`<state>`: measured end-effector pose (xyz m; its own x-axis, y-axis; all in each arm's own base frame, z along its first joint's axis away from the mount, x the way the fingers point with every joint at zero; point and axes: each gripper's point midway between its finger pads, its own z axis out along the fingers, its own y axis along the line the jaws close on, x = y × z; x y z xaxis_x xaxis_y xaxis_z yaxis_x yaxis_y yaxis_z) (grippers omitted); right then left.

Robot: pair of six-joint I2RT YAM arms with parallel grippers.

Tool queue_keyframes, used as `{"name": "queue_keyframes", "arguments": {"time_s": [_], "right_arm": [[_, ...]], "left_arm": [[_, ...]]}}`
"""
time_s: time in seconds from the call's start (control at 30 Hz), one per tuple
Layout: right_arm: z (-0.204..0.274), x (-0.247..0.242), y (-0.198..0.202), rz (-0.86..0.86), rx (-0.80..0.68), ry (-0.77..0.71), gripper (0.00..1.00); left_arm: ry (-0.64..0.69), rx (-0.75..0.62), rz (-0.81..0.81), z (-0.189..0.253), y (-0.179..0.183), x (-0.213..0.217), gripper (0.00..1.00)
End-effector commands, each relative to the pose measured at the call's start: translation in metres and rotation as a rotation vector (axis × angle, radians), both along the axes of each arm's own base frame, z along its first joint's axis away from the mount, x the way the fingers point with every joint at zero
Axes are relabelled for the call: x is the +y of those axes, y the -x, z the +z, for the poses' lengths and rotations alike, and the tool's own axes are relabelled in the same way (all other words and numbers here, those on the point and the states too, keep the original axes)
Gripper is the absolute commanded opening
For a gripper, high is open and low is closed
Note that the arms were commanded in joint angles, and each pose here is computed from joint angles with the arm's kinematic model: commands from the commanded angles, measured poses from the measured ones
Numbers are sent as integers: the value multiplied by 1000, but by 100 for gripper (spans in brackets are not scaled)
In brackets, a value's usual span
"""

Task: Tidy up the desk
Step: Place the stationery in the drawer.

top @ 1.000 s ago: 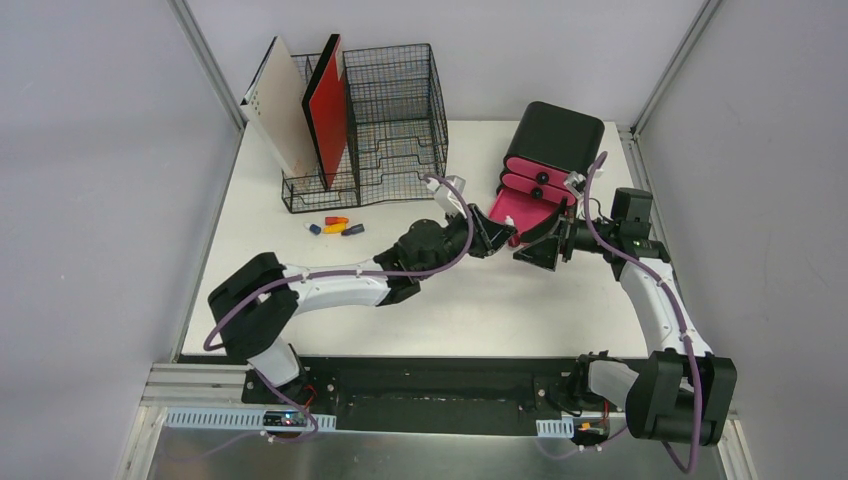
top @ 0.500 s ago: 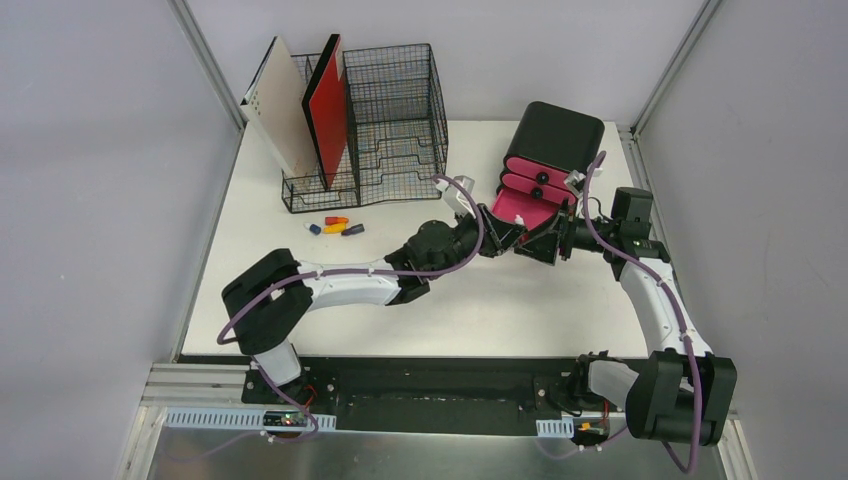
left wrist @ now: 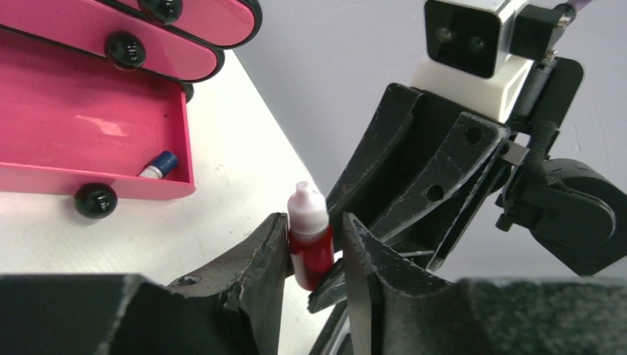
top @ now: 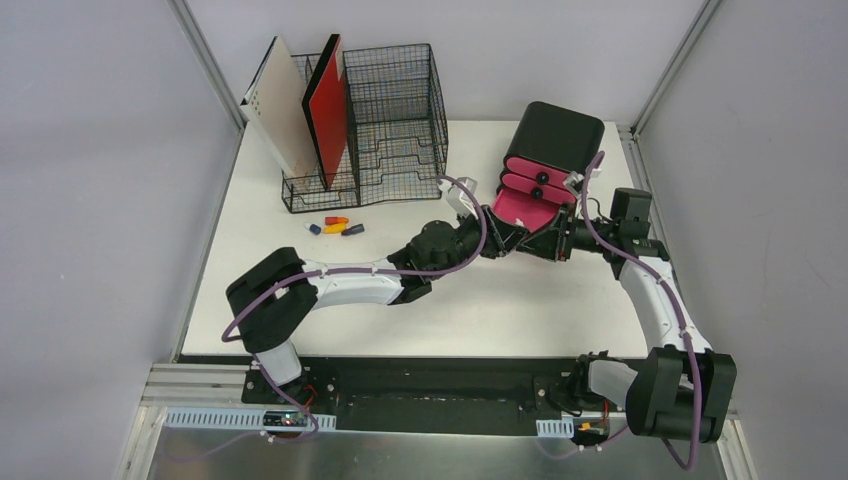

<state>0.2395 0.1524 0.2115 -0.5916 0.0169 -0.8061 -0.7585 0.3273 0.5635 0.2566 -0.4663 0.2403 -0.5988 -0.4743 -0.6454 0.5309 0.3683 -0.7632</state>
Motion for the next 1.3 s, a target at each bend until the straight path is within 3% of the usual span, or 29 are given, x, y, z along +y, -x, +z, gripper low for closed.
{"name": "queue_keyframes", "arguments": {"time_s": [0.0, 0.17, 0.47, 0.73, 0.97, 1.27], "right_arm": [[9, 1, 1, 44, -78, 13, 6], [7, -1, 5, 59, -121, 57, 2], [-2, -11, 4, 43, -196, 177, 0], [-18, -33, -15, -48, -256, 372, 0], [-28, -62, -43, -172, -307, 554, 1], [-38, -73, -81, -245, -341, 744, 2]], "left_arm": [[86, -45, -51, 36, 11, -9, 40], [34, -131, -42, 41, 16, 5, 65], [-192, -247, 29, 27, 13, 64, 89], [-369, -153, 84, -30, 8, 148, 91], [-594, -123, 299, -84, 5, 233, 99], [-708, -94, 397, -112, 16, 278, 99]]}}
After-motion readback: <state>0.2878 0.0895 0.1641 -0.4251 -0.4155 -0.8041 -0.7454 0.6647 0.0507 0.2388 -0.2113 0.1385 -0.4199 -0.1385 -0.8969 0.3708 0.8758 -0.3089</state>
